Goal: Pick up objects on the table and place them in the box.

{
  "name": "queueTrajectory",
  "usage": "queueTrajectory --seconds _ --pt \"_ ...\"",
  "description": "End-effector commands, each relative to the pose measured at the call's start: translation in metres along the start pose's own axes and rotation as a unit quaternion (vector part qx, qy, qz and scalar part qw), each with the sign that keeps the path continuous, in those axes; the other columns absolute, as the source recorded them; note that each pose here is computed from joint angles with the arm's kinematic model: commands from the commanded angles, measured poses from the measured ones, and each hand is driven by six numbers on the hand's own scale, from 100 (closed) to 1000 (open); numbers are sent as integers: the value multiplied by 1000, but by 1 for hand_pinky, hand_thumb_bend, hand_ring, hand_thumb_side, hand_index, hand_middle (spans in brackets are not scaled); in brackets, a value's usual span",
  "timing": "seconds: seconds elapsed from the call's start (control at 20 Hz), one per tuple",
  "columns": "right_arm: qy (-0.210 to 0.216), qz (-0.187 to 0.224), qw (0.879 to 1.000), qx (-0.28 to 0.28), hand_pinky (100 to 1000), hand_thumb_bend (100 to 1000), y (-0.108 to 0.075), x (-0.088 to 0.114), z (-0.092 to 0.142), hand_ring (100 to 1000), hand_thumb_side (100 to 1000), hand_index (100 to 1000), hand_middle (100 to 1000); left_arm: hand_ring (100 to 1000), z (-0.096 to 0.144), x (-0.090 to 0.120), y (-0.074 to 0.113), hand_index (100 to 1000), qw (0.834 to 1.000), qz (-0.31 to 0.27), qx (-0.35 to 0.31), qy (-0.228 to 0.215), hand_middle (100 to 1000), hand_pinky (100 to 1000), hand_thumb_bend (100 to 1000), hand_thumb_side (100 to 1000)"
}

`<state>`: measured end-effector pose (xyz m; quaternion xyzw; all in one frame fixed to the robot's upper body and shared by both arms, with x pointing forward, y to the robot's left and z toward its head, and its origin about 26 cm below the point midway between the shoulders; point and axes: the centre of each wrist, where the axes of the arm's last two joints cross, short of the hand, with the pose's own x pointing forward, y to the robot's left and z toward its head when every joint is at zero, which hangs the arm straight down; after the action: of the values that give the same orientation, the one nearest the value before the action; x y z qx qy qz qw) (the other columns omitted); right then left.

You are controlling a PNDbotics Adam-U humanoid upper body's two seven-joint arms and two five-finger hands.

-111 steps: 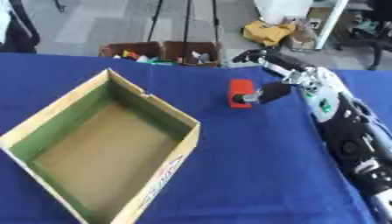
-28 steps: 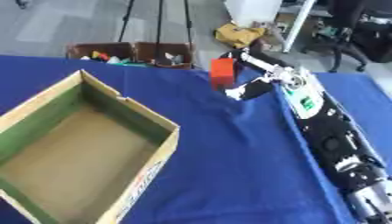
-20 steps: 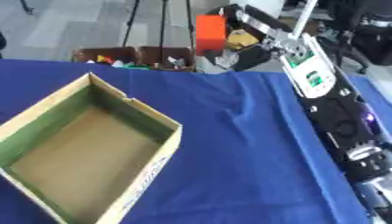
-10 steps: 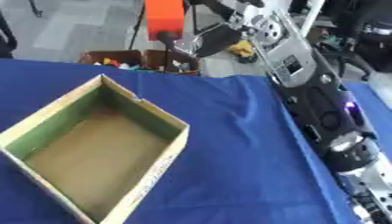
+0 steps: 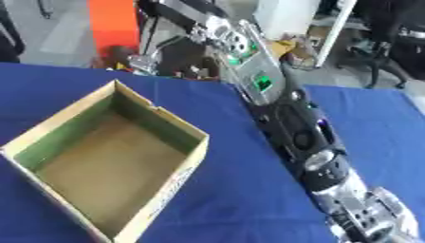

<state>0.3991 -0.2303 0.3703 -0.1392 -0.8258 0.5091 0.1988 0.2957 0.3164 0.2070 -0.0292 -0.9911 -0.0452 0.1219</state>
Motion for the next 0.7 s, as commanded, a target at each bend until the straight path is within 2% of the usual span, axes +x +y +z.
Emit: queueTrajectory --seconds 0.05,0.7 --pt "5 8 1000 7 572 100 9 2 -9 473 200 496 354 715 -12 6 3 906 1000 0 -11 -23 828 550 100 874" --pt "31 11 996 86 584 100 76 -10 -21 475 208 497 353 713 -20 6 2 903 999 17 -2 -48 823 550 100 867"
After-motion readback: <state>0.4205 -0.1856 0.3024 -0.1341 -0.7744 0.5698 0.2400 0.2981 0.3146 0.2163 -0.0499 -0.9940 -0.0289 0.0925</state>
